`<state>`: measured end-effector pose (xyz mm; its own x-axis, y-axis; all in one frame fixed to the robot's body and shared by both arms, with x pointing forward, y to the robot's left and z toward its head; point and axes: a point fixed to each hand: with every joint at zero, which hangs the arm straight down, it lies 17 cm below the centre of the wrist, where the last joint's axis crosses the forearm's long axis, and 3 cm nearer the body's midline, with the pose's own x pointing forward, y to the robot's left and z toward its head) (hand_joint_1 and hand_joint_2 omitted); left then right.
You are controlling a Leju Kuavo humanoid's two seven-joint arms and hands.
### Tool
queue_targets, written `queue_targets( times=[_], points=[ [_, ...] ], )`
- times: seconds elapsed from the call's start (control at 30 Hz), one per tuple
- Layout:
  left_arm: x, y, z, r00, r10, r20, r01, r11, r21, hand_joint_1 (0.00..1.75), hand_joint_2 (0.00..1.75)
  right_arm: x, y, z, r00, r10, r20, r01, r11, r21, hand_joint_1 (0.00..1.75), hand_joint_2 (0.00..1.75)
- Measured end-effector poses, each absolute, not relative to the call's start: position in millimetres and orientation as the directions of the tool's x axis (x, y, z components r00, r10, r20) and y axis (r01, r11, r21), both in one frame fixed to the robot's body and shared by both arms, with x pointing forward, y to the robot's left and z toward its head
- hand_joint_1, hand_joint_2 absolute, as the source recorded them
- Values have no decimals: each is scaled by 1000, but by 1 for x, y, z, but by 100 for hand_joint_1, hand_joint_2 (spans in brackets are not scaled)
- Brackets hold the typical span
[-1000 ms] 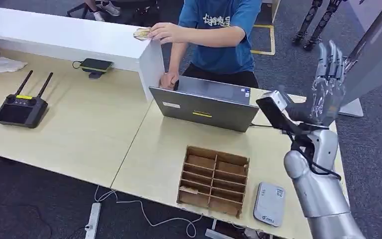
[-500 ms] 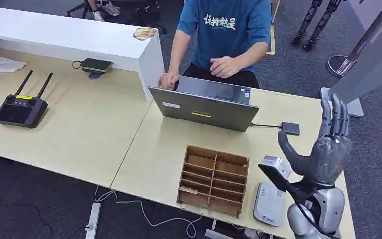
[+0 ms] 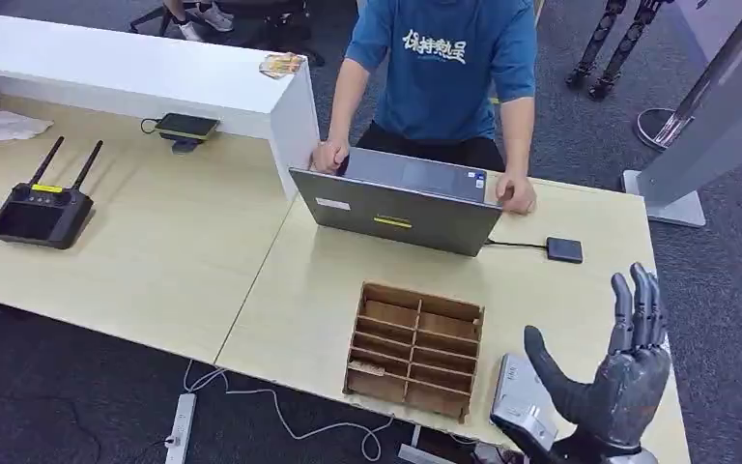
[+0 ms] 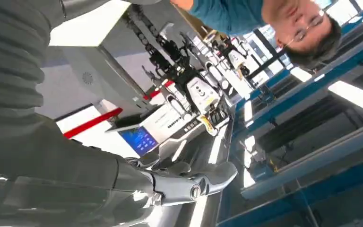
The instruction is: Pass the card to the sensor for recognition and then transmit it.
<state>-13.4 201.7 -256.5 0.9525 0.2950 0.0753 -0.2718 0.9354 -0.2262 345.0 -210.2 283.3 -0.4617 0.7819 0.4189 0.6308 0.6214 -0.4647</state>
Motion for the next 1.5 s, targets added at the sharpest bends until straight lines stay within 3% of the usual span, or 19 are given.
queue_targets(
  times=[0.67,1.5],
  points=[
    [-11,204,-258,940,330,82,-307,928,-213,0,0,319,-206,241,-388,751,535,578,650,-493,0,175],
    [-12,202,-258,942,325,80,-302,928,-217,0,0,309,-156,225,-478,701,529,487,713,-506,0,175]
  ],
)
